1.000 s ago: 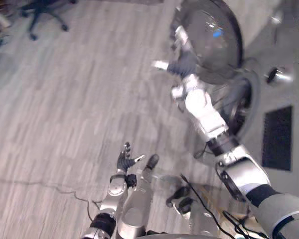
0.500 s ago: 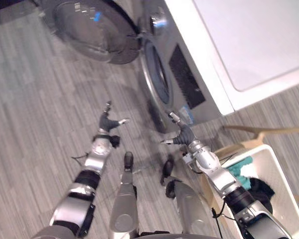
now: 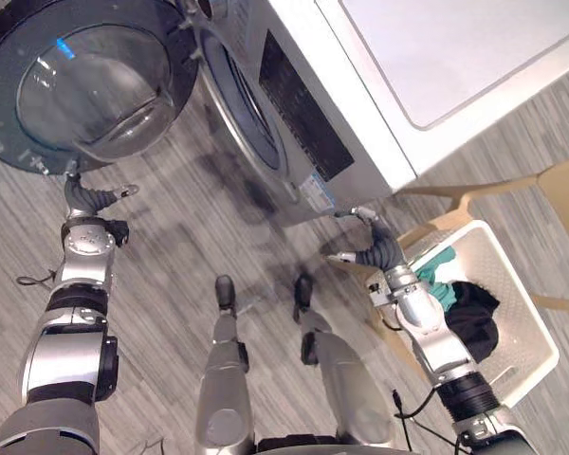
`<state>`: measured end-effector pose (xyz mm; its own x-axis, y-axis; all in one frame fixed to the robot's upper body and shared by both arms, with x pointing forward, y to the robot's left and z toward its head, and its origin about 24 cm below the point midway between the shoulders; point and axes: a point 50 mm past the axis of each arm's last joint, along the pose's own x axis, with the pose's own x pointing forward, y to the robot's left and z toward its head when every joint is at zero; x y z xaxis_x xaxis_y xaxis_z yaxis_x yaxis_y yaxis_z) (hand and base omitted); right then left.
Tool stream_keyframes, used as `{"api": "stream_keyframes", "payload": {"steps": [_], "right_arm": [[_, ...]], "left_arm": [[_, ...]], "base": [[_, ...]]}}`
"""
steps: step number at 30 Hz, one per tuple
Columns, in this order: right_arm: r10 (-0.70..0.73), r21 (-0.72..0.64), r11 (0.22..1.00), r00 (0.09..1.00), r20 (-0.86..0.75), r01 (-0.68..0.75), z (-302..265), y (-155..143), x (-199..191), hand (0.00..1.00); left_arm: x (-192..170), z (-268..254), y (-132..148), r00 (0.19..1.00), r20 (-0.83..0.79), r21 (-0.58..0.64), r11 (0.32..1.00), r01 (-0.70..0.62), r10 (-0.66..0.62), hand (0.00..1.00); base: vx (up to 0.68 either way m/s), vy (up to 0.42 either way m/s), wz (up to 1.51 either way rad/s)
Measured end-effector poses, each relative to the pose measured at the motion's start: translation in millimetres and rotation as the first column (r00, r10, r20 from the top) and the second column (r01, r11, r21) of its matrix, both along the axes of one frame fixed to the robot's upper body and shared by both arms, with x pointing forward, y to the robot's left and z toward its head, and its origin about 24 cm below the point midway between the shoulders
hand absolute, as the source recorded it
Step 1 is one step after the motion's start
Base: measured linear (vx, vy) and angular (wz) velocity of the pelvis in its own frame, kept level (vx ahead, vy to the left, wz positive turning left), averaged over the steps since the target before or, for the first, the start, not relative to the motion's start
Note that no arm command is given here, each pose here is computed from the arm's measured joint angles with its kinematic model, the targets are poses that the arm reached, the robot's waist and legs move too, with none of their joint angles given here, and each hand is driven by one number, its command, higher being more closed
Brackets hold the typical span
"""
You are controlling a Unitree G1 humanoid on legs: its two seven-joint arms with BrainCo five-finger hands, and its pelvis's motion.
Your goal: Pick up the laundry basket with both hands and put the clothes into the washing machine.
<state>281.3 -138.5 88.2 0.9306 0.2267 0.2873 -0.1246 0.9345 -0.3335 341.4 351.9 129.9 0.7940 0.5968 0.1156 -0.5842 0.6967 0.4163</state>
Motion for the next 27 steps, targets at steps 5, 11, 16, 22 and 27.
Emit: {"api": "stream_keyframes", "payload": {"steps": [5, 11, 16, 22, 27], "right_arm": [[-0.002, 0.024, 1.0, 1.0, 0.002, 0.002, -3.1, -0.8, -11.0, 0.0], [-0.009, 0.06, 0.998, 1.0, -0.003, 0.009, -6.8, 0.5, -18.6, 0.0], [-0.012, 0.06, 0.998, 1.0, -0.028, 0.013, -13.2, -0.7, -23.0, 0.0], [-0.013, 0.084, 0.996, 1.0, -0.018, 0.014, -10.3, 2.6, -22.9, 0.0], [-0.065, 0.095, 0.994, 0.997, 0.035, 0.061, 0.5, -2.4, -22.6, 0.0]], "left_arm": [[-5.9, 18.4, 17.5, 0.996, 0.044, 0.018, 0.997, -0.075, 0.074, 0.0], [-11.7, 23.6, 29.4, 0.993, 0.014, 0.068, 0.991, -0.115, 0.114, 0.0], [-18.2, 42.7, 45.0, 0.984, 0.05, 0.081, 0.981, -0.177, 0.173, 0.0], [-19.7, 38.9, 44.0, 0.983, 0.051, 0.077, 0.981, -0.179, 0.175, 0.0], [-26.1, -36.9, -13.9, 1.0, 0.022, -0.025, 1.0, 0.0, 0.001, 0.0]], "base": [[0.04, -0.003, 0.04], [-0.01, 0.009, 0.02], [-0.01, 0.002, 0.0], [0.0, -0.002, -0.13], [0.0, 0.02, -0.49]]}}
